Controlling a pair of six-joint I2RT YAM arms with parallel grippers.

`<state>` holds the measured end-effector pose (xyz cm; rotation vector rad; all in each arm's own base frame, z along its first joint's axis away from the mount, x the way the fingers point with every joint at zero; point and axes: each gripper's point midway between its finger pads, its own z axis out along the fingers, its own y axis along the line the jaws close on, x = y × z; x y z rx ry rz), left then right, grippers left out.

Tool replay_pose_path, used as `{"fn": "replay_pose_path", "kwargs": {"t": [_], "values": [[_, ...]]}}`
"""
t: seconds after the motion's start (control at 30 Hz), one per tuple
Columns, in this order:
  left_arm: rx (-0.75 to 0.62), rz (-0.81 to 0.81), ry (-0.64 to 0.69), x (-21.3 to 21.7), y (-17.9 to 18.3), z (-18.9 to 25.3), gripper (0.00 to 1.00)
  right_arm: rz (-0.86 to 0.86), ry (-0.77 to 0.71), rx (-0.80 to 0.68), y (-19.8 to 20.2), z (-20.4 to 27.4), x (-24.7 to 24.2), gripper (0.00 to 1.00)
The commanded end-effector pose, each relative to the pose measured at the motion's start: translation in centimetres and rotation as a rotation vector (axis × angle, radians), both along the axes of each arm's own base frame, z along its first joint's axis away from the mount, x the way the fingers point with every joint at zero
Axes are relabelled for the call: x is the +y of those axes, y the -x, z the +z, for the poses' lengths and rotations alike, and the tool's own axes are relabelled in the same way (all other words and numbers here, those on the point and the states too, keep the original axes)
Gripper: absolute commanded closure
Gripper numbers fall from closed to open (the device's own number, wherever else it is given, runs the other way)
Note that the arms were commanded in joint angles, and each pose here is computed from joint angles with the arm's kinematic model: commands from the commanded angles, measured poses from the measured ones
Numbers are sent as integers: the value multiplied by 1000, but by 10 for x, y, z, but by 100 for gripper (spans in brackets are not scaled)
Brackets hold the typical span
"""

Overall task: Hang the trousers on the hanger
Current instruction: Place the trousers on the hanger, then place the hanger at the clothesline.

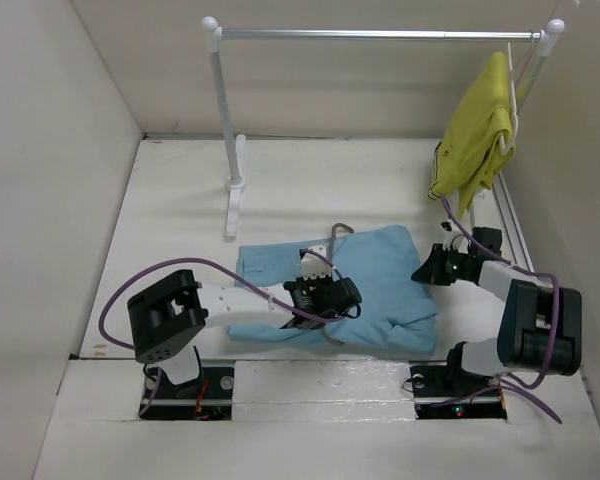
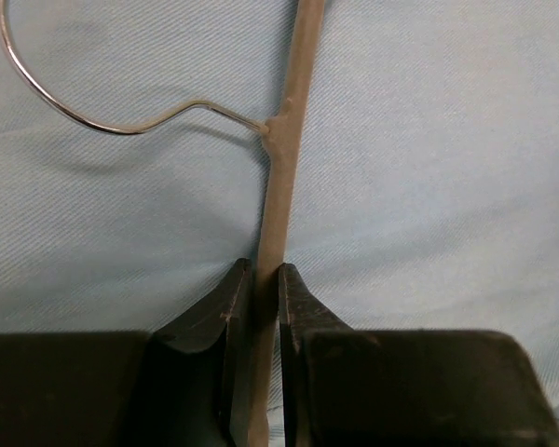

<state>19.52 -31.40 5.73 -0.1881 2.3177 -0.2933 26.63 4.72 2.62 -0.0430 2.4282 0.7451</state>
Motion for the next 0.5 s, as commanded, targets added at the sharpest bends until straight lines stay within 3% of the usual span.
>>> {"fn": "replay_pose_path", "kwargs": {"t": [0.0, 0.17, 0.27, 0.3, 0.4, 0.47], "values": [[-96, 59, -224, 40, -11, 13, 100, 11, 152, -84, -27, -3, -22, 100], [-157, 27, -145, 7, -3, 58, 100, 9, 161, -116, -28, 10, -20, 98], [-181, 17, -101, -3, 0, 78, 100, 46, 153, -137, -30, 26, -12, 76], [-196, 13, -82, -6, 2, 87, 100, 51, 146, -127, -27, 29, -10, 62], [-206, 11, -44, -9, 2, 101, 100, 83, 135, -177, -25, 60, 1, 42], [-214, 10, -19, -11, 1, 109, 100, 103, 149, -267, -26, 95, 10, 36]]}}
